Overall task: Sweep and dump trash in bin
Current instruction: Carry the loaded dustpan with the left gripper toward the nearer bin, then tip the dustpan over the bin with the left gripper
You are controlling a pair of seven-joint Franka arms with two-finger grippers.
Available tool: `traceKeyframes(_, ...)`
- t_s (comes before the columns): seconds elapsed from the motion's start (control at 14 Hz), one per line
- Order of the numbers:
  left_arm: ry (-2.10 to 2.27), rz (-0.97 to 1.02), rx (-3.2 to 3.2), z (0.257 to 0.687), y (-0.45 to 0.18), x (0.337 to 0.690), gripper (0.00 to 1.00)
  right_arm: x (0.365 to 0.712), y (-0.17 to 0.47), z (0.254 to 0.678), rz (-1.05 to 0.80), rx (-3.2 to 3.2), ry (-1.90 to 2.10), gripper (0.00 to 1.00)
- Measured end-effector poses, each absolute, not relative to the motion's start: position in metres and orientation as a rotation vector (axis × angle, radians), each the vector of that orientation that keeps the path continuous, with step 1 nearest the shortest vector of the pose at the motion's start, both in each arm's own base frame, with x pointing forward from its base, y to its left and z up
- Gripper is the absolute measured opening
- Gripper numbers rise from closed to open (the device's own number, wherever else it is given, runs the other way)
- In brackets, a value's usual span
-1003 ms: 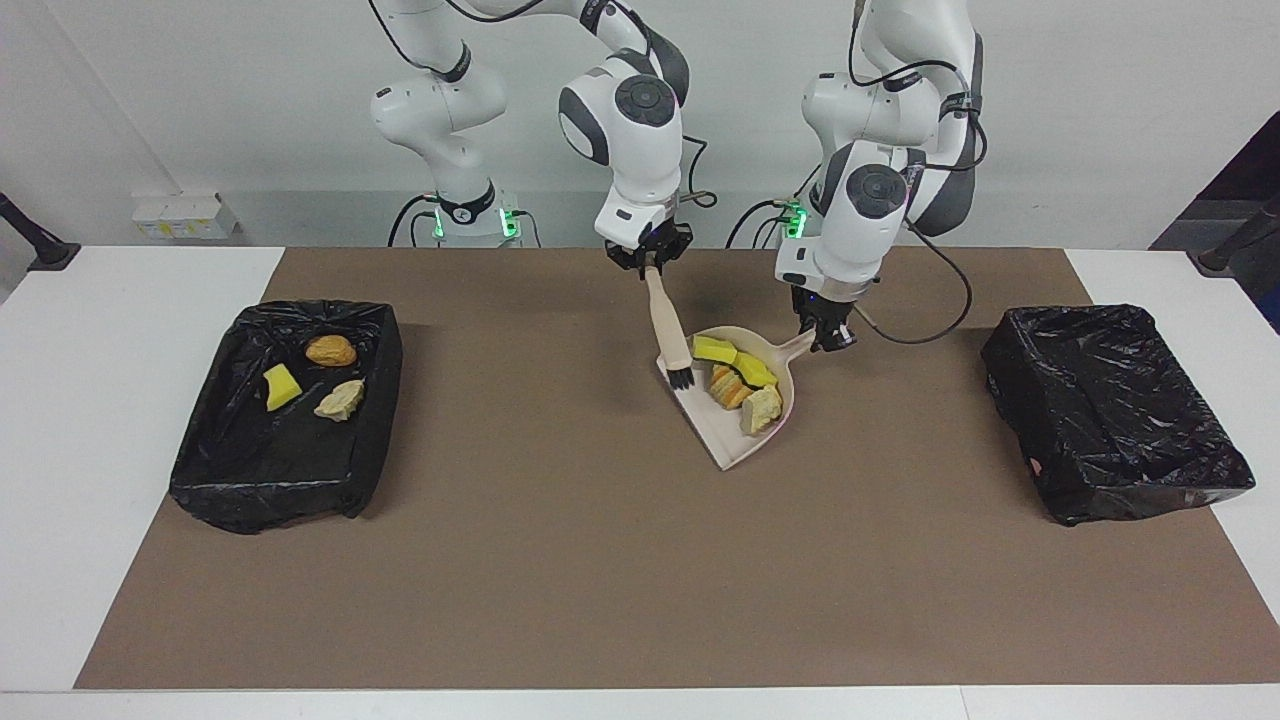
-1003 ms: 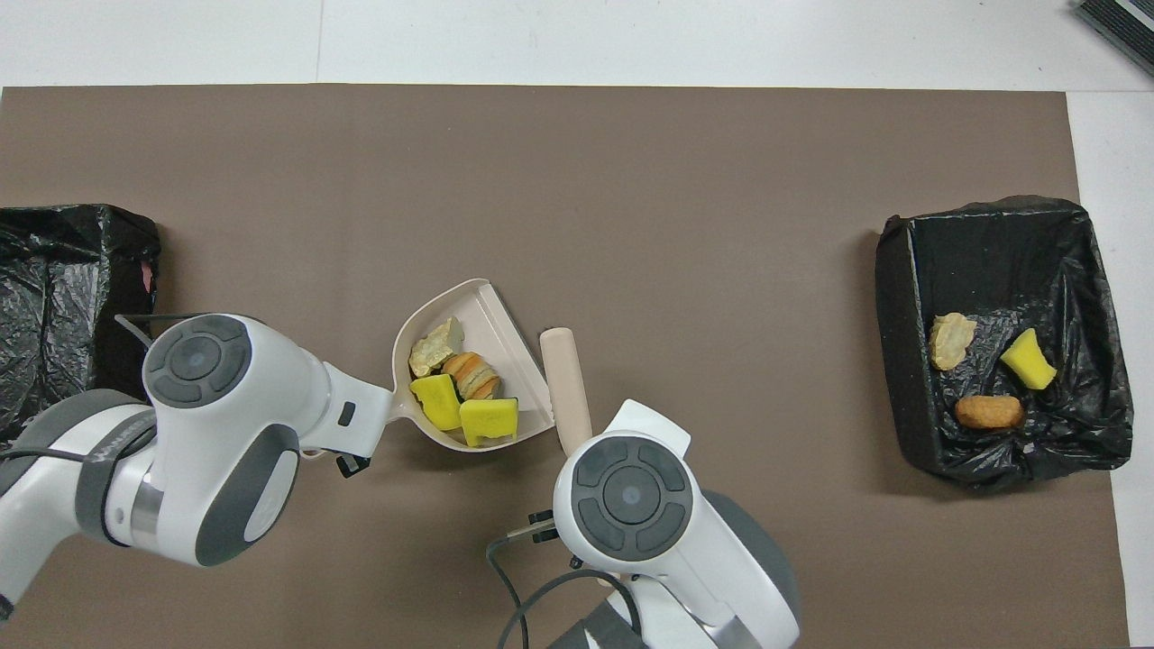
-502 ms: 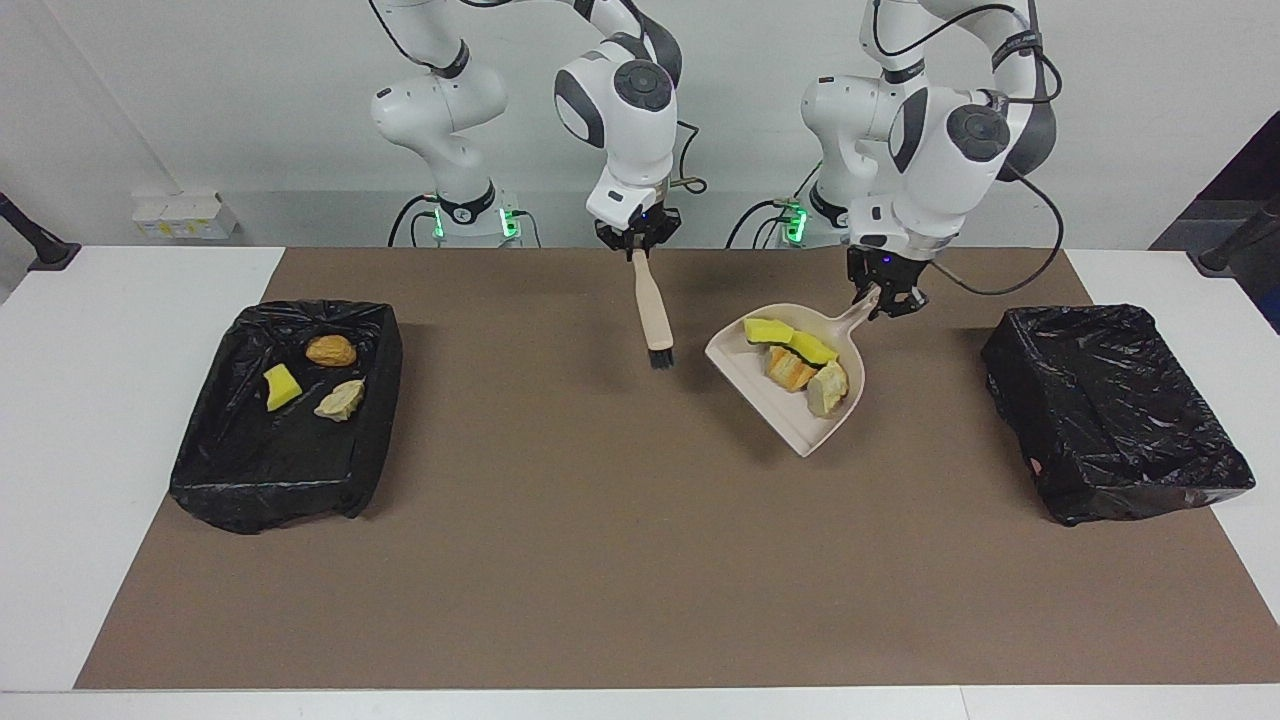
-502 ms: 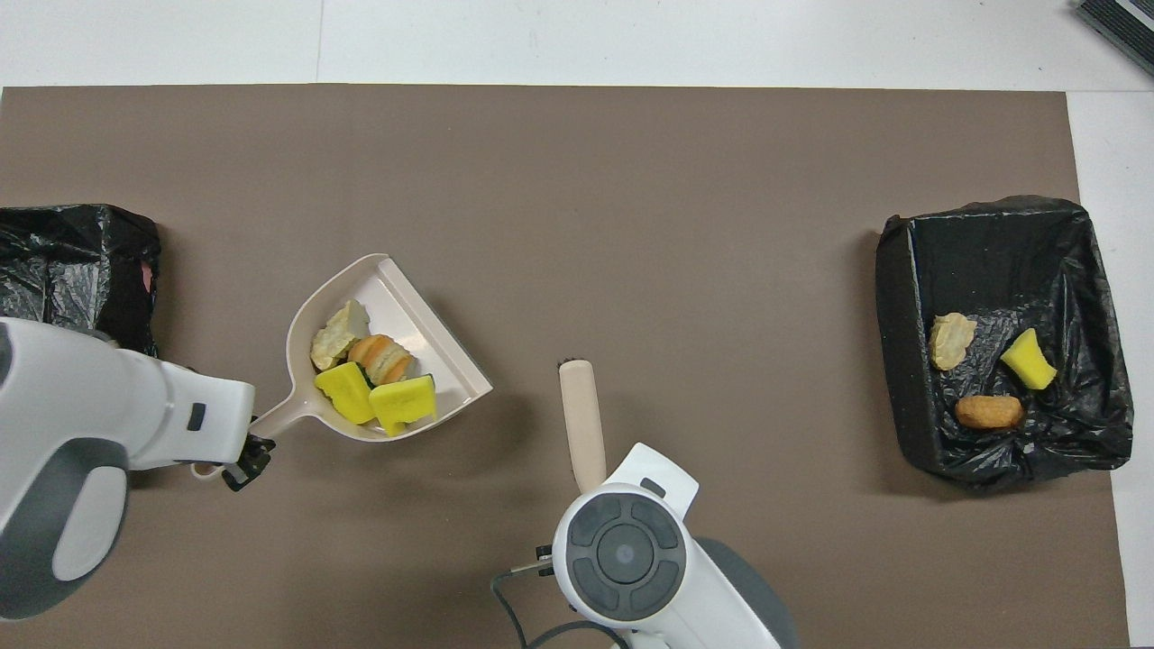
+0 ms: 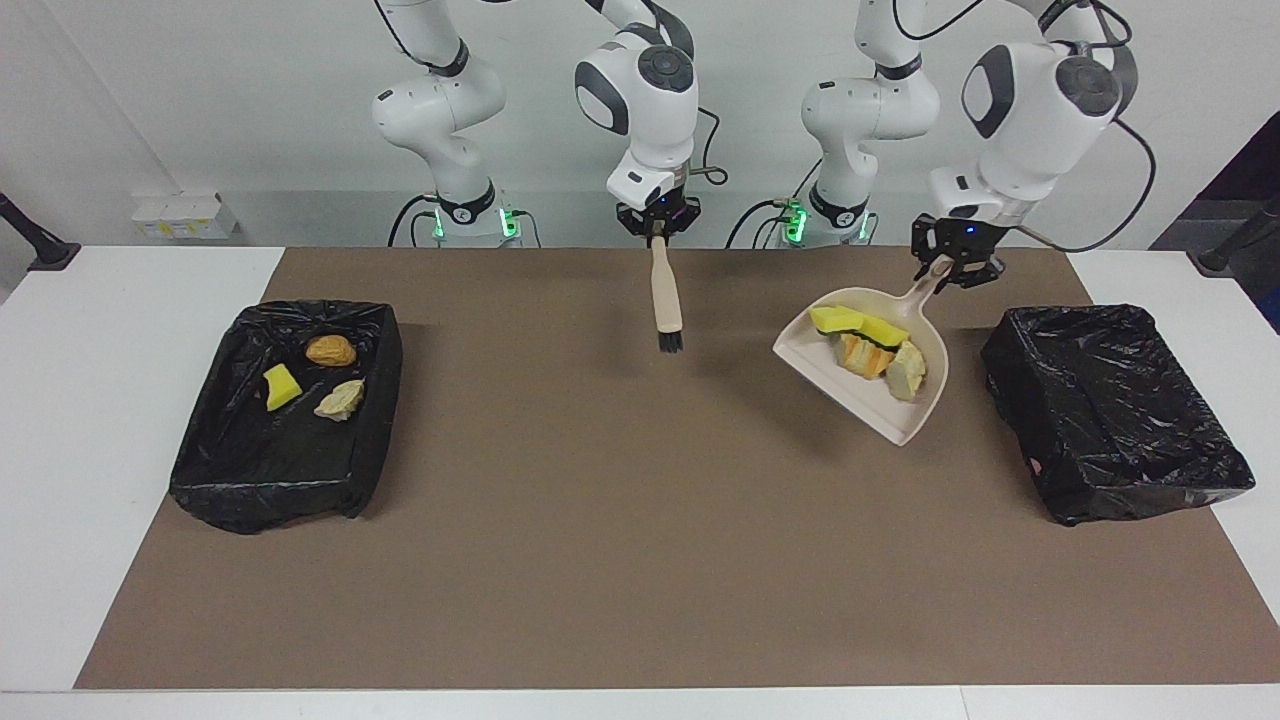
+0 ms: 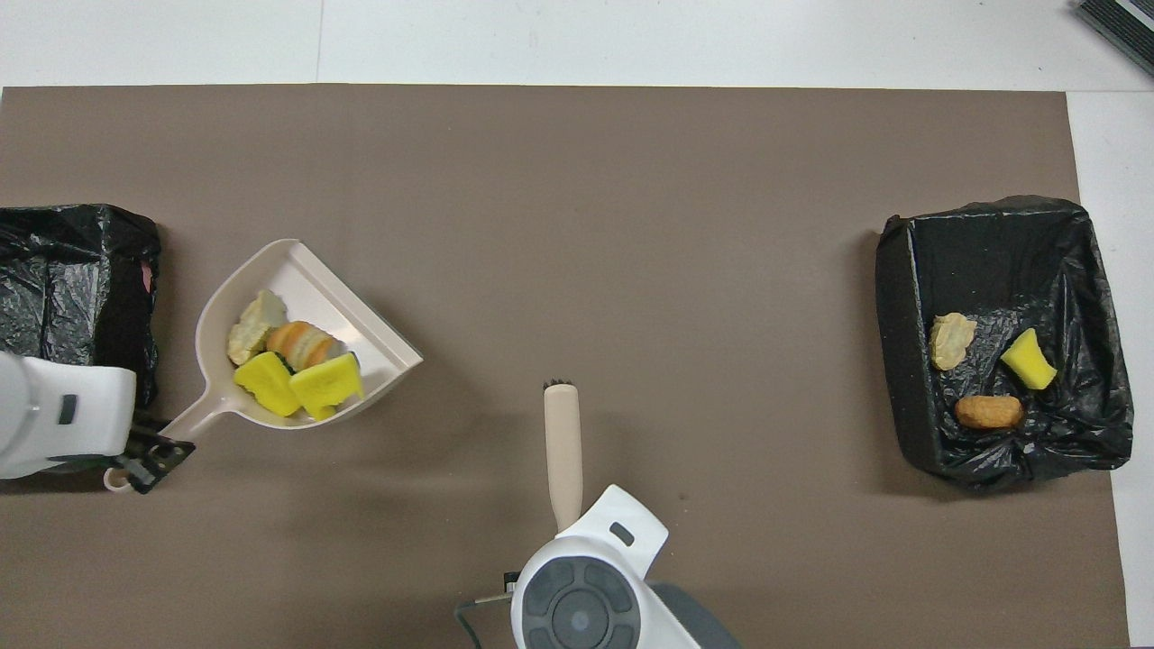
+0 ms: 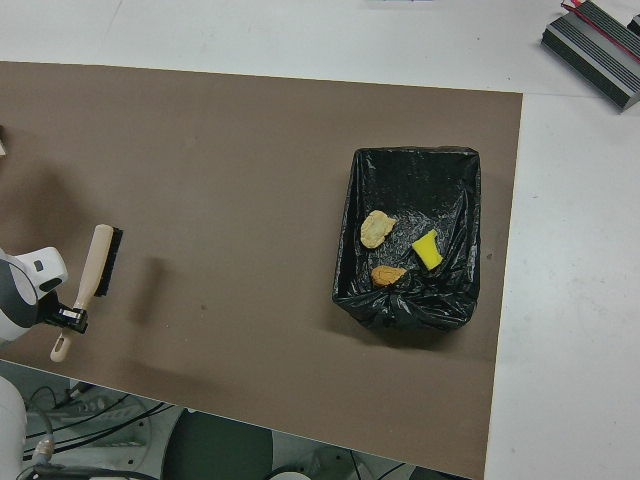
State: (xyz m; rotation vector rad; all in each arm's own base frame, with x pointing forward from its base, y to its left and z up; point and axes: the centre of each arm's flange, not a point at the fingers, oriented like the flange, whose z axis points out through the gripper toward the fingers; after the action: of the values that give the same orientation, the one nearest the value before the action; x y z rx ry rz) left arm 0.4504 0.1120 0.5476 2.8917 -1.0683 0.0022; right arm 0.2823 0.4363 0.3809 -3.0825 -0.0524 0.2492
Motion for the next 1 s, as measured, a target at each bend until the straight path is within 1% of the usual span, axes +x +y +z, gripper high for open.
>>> traceKeyframes(0.14, -1.083, 0.019, 2.916, 0.56, 0.16, 0.449, 0.31, 0.278, 0.445, 0.361, 0.28, -3.09, -0.07, 0.26)
traceKeyframes(0.21, -1.118, -0.004, 2.939, 0.565, 0.184, 0.451, 0.31, 0.28, 0.447, 0.356, 0.292, -3.093, -0.068, 0.26)
traceKeyframes(0.43, -1.259, -0.101, 2.964, 0.571, 0.261, 0.465, 0.31, 0.284, 0.449, 0.346, 0.316, -3.099, -0.059, 0.26)
traceKeyframes(0.64, -1.394, -0.24, 2.998, 0.563, 0.333, 0.472, 0.31, 0.283, 0.45, 0.34, 0.361, -3.089, -0.029, 0.26)
traceKeyframes(0.79, -1.5, -0.329, 3.008, 0.559, 0.35, 0.481, 0.31, 0.283, 0.45, 0.335, 0.373, -3.093, -0.027, 0.26)
traceKeyframes(1.0, -1.679, -0.473, 3.019, 0.563, 0.355, 0.5, 0.31, 0.283, 0.45, 0.329, 0.387, -3.099, -0.03, 0.26)
